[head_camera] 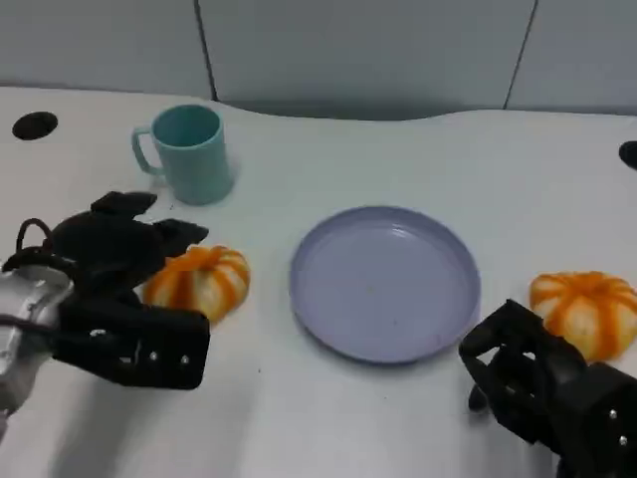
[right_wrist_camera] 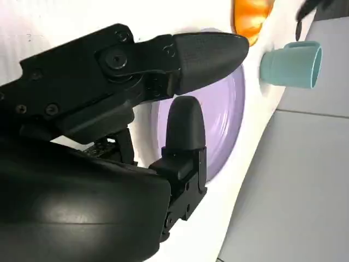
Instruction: Grasp the bread from the table and place it into the plate.
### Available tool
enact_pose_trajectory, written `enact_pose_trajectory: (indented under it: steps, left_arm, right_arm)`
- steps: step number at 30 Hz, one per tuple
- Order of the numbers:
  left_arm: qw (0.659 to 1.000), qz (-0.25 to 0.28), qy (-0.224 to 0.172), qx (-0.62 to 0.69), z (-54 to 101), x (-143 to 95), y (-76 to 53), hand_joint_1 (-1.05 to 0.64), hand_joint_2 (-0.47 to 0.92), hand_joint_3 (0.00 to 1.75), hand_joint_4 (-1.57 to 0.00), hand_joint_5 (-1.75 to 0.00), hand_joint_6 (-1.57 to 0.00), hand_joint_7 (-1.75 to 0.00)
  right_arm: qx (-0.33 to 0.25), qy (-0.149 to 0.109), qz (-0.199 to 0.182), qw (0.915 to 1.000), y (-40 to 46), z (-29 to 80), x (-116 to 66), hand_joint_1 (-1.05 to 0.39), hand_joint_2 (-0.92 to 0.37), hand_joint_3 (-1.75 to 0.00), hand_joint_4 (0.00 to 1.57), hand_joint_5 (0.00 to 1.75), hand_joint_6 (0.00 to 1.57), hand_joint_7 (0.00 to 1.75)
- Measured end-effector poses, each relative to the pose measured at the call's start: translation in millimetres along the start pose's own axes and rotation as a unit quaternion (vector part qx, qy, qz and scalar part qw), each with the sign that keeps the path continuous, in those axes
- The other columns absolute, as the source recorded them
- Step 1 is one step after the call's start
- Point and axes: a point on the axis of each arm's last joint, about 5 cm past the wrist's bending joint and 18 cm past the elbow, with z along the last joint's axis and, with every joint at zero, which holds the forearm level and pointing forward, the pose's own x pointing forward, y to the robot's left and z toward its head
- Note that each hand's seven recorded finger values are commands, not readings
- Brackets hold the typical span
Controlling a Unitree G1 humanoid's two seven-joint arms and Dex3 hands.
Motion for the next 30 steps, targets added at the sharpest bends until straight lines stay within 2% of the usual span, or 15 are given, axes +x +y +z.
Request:
enact_pose_trajectory:
  steps: [7,11,15,17,18,19,20,21,22,24,27,30]
  left_arm:
    - [0.996,-0.071,0.032,-0.053,6.2,27,-20.0,-0.91,0.92,0.03,0.0,0.0,-0.04,0.0]
    - [0.995,-0.064,0.037,-0.061,5.5,32,-16.8,-0.88,0.91,0.01,0.0,0.0,-0.05,-0.01]
    - [0.993,-0.071,0.052,-0.072,12.7,39,-24.6,-0.83,0.89,0.0,0.0,0.0,-0.07,-0.01]
    - [0.994,-0.067,0.057,-0.071,13.8,41,-23.9,-0.74,0.86,0.0,-0.11,-0.06,-0.19,-0.06]
    - [0.994,-0.064,0.06,-0.071,14.1,41,-24.7,-0.67,0.86,0.0,-0.2,-0.28,-0.35,-0.18]
    - [0.994,-0.059,0.063,-0.072,15.1,42,-26.4,-0.61,0.87,0.0,-0.17,-0.8,-0.42,-0.5]
    - [0.994,-0.051,0.064,-0.073,16.2,42,-28.0,-0.59,0.87,0.0,-0.14,-1.01,-0.39,-0.71]
    - [0.994,-0.042,0.065,-0.073,17.2,42,-29.4,-0.47,0.87,0.0,-0.24,-1.36,-0.36,-1.24]
    - [0.994,-0.034,0.067,-0.074,17.7,43,-30.0,-0.4,0.87,0.0,-0.33,-1.52,-0.36,-1.46]
    - [0.994,-0.01,0.068,-0.083,18.6,43,-30.5,-0.27,0.88,0.01,-0.59,-1.7,-0.44,-1.69]
    - [0.994,0.021,0.061,-0.091,19.8,42,-35.1,-0.21,0.91,0.02,-0.72,-1.74,-0.52,-1.74]
    - [0.992,0.05,0.059,-0.101,19.4,40,-42.1,-0.23,0.92,0.11,-0.77,-1.75,-0.54,-1.75]
  right_arm:
    - [-0.009,0.0,0.0,1.0,-0.5,-0.4,-3.3,-0.27,-0.92,-0.34,0.55,1.75,0.36,1.74]
    - [-0.01,-0.002,-0.001,1.0,-0.8,0.4,-4.0,-0.26,-0.92,-0.34,0.56,1.75,0.36,1.74]
    - [-0.01,-0.001,0.0,1.0,-1.0,1.3,-5.2,-0.26,-0.92,-0.34,0.54,1.75,0.36,1.74]
    - [-0.009,0.001,0.0,1.0,-0.8,0.9,-5.8,-0.25,-0.92,-0.35,0.54,1.75,0.36,1.74]
    - [-0.009,0.002,0.0,1.0,-0.9,0.5,-6.3,-0.25,-0.92,-0.35,0.54,1.75,0.36,1.75]
    - [-0.008,0.003,0.001,1.0,-0.9,0.1,-6.7,-0.26,-0.92,-0.35,0.55,1.75,0.36,1.75]
    - [-0.008,0.003,0.002,1.0,-0.9,-0.1,-7.0,-0.26,-0.92,-0.35,0.55,1.75,0.36,1.75]
    - [-0.007,0.004,0.003,1.0,-0.9,-0.2,-7.1,-0.27,-0.92,-0.35,0.55,1.75,0.36,1.75]
    - [-0.007,0.003,0.003,1.0,-0.9,-0.2,-7.1,-0.27,-0.92,-0.35,0.55,1.75,0.36,1.75]
    - [-0.007,0.003,0.003,1.0,-0.9,-0.2,-7.1,-0.27,-0.92,-0.35,0.55,1.75,0.36,1.75]
    - [-0.007,0.003,0.003,1.0,-0.9,0.1,-7.1,-0.26,-0.92,-0.34,0.55,1.75,0.36,1.75]
    - [-0.007,-0.001,-0.001,1.0,-0.8,2.1,-7.1,-0.27,-0.92,-0.34,0.54,1.75,0.36,1.74]
